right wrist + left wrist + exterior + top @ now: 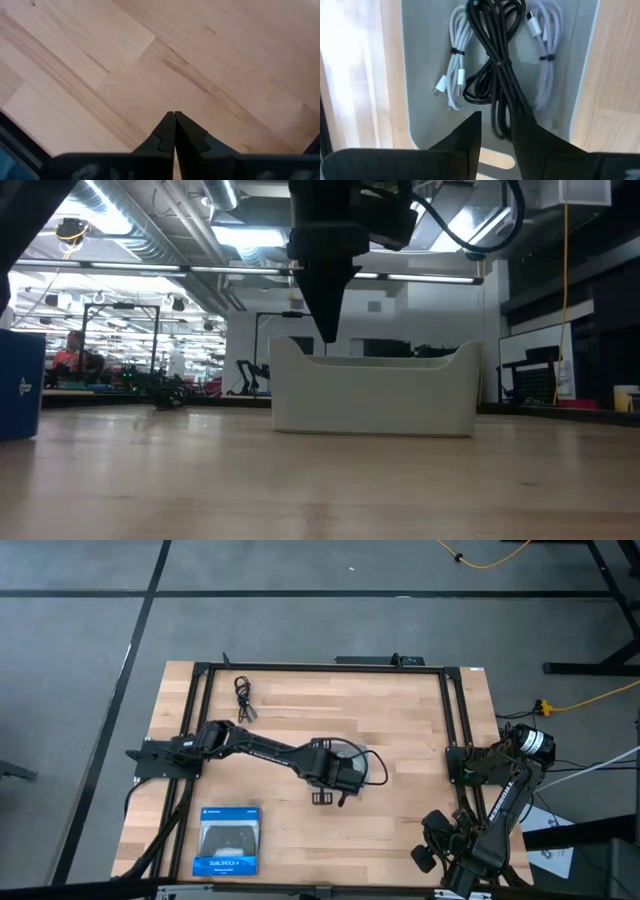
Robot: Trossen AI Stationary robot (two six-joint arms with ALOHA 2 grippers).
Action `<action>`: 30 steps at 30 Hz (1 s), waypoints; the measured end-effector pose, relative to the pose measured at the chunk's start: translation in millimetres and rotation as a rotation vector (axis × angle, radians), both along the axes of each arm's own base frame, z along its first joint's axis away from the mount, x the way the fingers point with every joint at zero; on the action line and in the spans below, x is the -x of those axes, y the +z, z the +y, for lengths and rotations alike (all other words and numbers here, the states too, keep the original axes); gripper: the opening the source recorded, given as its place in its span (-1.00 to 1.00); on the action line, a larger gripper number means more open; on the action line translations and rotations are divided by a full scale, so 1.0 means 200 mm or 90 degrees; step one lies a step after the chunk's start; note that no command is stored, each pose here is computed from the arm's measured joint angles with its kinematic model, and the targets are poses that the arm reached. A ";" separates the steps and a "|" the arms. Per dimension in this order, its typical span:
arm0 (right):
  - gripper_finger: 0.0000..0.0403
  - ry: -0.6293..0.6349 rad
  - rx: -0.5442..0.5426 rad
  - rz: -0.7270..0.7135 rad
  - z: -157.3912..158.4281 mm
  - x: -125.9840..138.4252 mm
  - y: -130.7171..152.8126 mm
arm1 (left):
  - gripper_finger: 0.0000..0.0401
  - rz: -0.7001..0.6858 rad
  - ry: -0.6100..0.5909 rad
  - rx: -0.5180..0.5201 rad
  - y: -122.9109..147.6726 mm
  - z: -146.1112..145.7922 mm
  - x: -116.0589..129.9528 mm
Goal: Pick and place USB-C Cables
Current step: Put the black white charger into the gray bin
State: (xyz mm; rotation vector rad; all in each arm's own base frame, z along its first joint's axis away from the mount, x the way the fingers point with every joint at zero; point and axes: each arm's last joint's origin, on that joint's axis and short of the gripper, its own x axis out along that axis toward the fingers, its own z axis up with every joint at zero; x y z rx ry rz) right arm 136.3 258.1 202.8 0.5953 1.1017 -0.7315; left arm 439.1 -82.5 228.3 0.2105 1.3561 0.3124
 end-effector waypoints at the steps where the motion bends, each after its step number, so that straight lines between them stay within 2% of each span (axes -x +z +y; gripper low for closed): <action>1: -0.96 0.000 -0.001 0.000 0.00 0.00 0.00 | -0.51 0.000 -0.001 0.000 0.00 0.00 0.00; 6: -0.96 0.000 -0.002 -0.001 0.00 0.00 0.00 | -0.51 0.029 -0.019 -0.015 0.03 0.00 0.02; 12: -0.96 0.026 0.003 0.002 0.00 0.00 0.00 | -0.51 0.056 -0.031 -0.037 0.25 0.07 0.06; 16: -0.96 0.027 -0.008 -0.004 0.01 -0.01 0.00 | -0.50 -0.006 -0.038 -0.037 0.42 0.10 0.07; 21: -0.96 0.027 -0.070 -0.039 0.06 -0.03 0.00 | -0.52 -0.023 -0.059 0.019 0.56 0.13 0.17; 25: -0.96 0.029 -0.106 -0.087 0.09 -0.06 0.00 | -0.52 -0.050 -0.053 0.013 0.65 0.12 0.23; 30: -0.96 0.031 -0.117 -0.127 0.11 -0.07 0.01 | -0.52 -0.079 -0.069 0.016 0.72 0.08 0.28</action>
